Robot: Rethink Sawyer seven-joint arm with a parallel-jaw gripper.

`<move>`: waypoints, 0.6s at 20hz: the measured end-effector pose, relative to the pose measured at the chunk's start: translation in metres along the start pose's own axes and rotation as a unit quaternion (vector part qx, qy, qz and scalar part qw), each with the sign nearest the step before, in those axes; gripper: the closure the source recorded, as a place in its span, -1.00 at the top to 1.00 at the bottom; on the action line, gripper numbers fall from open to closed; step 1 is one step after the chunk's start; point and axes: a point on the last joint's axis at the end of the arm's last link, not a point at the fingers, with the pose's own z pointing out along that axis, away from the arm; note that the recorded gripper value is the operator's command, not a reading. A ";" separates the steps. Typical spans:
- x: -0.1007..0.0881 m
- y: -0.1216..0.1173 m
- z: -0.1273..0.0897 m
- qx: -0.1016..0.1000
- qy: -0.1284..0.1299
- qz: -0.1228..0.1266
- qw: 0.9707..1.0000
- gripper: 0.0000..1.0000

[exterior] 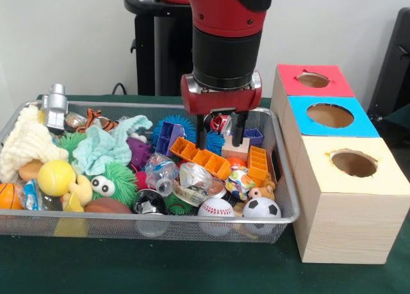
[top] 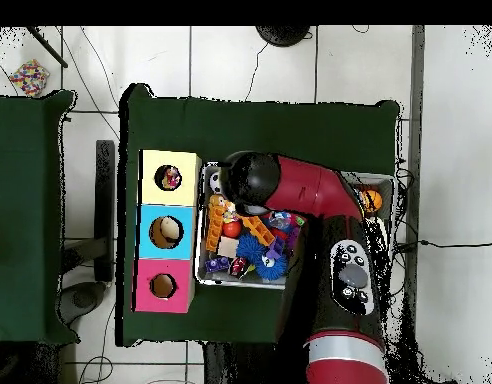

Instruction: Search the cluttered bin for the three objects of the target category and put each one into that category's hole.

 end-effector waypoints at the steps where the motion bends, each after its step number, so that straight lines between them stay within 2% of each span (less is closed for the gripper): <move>1: 0.000 -0.001 0.000 0.001 0.000 0.000 1.000 1.00; 12: 0.004 -0.003 0.009 0.002 0.008 0.001 1.000 1.00</move>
